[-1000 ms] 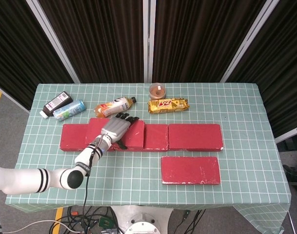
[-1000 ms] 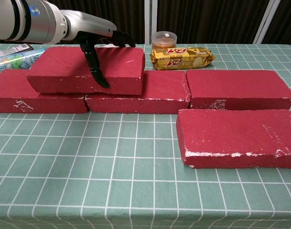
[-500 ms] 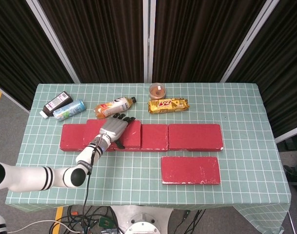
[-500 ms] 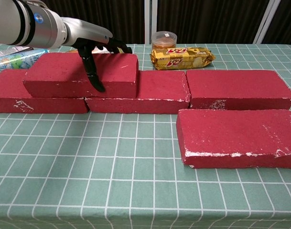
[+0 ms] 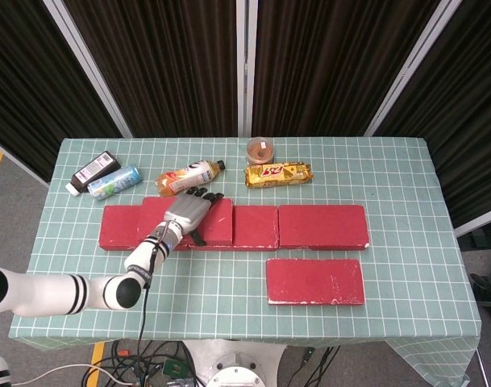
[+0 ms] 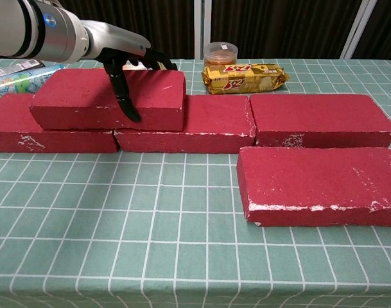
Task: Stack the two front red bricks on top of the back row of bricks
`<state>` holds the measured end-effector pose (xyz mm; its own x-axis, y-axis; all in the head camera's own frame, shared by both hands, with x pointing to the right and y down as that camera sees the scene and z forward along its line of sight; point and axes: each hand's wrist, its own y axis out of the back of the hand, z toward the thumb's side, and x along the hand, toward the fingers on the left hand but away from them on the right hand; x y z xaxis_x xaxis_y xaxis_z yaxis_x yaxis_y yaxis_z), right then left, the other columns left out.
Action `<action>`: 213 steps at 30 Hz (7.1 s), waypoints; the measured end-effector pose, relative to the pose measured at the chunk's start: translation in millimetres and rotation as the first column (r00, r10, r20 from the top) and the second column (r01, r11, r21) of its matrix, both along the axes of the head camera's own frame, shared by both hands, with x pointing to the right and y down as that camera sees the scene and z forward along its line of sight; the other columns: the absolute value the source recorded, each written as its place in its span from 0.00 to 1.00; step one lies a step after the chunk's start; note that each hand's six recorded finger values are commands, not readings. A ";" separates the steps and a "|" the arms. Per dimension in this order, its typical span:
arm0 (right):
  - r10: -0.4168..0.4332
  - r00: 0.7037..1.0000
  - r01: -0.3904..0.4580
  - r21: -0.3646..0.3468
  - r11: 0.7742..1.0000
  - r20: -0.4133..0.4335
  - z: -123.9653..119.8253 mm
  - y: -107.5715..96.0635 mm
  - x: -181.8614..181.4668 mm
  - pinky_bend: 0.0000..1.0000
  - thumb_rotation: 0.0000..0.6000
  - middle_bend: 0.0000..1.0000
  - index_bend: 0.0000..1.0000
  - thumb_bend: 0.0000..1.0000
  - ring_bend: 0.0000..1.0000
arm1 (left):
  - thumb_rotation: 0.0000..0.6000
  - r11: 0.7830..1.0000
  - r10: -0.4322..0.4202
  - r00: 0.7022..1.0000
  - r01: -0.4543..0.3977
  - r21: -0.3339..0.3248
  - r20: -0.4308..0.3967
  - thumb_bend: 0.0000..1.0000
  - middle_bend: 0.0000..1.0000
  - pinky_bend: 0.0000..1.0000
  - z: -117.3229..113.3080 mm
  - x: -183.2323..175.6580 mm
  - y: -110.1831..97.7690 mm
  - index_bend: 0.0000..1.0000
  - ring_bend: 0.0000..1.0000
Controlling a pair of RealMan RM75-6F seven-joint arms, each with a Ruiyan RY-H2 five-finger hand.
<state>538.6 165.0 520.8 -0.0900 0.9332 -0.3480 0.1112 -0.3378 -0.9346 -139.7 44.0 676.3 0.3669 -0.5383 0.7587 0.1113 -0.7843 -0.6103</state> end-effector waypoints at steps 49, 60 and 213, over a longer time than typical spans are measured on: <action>0.007 1.000 -0.007 -0.026 1.000 -0.011 2.6 1.0 1.6 0.00 1.00 0.00 0.00 0.00 0.00 | 1.00 1.000 -0.016 0.999 0.016 -0.007 -0.030 0.05 0.00 0.00 -8.0 -6.4 -1.7 0.00 0.00; -0.038 0.999 0.038 -0.008 0.999 -0.004 -13.4 4.2 -11.4 0.00 1.00 0.00 0.00 0.00 0.00 | 1.00 0.997 -0.028 0.999 0.031 0.065 -0.045 0.05 0.00 0.00 -56.5 -38.5 2.0 0.00 0.00; -0.483 0.850 0.526 -0.404 0.748 0.212 137.7 -126.3 -345.7 0.00 1.00 0.29 0.00 0.08 0.24 | 1.00 0.866 -0.451 0.882 0.469 0.173 -0.136 0.03 0.00 0.00 -120.5 -327.8 170.1 0.00 0.00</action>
<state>192.9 38.7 658.5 0.4013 0.5834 -0.7061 -0.1174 -0.7318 -0.6713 -467.5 214.1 555.7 0.1012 -0.7959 0.5969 -0.2943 -0.5971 -0.7462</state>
